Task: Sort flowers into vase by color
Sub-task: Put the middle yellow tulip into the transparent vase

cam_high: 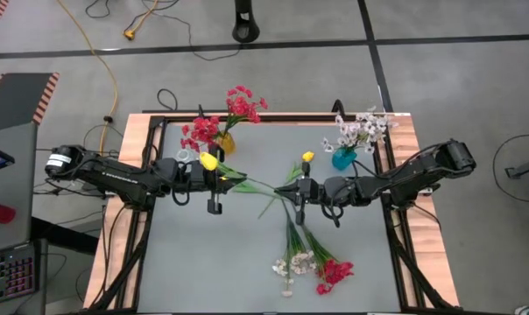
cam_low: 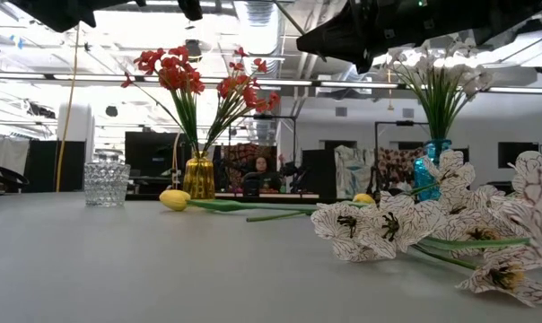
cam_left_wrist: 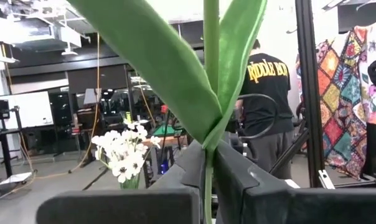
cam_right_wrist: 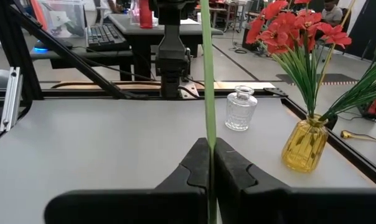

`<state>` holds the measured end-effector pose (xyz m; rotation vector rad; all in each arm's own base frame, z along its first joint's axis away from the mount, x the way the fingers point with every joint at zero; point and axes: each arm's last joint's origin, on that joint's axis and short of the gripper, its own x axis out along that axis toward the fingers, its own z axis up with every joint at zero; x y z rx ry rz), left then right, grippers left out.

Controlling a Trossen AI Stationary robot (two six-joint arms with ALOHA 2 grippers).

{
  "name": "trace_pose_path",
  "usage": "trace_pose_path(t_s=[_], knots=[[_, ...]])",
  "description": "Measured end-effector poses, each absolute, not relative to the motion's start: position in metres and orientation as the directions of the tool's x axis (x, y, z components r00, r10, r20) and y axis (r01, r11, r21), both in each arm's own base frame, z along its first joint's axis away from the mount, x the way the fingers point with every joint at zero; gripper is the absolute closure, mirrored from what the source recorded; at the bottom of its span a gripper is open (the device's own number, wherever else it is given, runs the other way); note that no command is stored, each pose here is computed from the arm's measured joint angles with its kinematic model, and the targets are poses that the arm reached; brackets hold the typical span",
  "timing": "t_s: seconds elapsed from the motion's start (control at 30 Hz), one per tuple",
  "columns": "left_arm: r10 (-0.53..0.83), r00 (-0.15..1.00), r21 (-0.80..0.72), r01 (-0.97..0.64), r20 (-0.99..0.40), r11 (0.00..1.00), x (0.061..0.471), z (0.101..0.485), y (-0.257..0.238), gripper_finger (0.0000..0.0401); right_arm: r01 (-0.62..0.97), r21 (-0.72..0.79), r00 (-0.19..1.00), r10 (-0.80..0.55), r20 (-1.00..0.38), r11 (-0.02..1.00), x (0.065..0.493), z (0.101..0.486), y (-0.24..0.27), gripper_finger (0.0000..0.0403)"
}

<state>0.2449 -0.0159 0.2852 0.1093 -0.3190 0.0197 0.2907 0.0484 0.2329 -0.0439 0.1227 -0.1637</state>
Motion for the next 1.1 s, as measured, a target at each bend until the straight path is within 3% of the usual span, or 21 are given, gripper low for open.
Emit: trace_pose_path(t_s=[0.17,0.33,0.63,1.1], knots=[[0.048,0.950,0.047,-0.066,0.309,0.997,0.245,0.285,-0.015,0.0391,0.160,-0.054,0.979,-0.165,-0.118,0.986,0.291,0.233,0.048,0.0342],[0.079,0.966,0.044,-0.093,0.247,0.995,0.238,0.286,-0.013,0.0391,0.162,-0.039,0.979,-0.165,-0.118,0.986,0.291,0.233,0.048,0.0292],[0.217,0.972,-0.015,-0.217,0.091,0.976,0.181,0.303,-0.004,0.0390,0.160,-0.058,0.970,-0.167,-0.178,0.985,0.290,0.227,0.048,0.0210],[0.459,0.881,-0.115,-0.447,0.114,0.887,0.078,0.315,0.010,0.0390,0.158,-0.073,0.962,-0.170,-0.215,0.985,0.289,0.223,0.048,0.0195]])
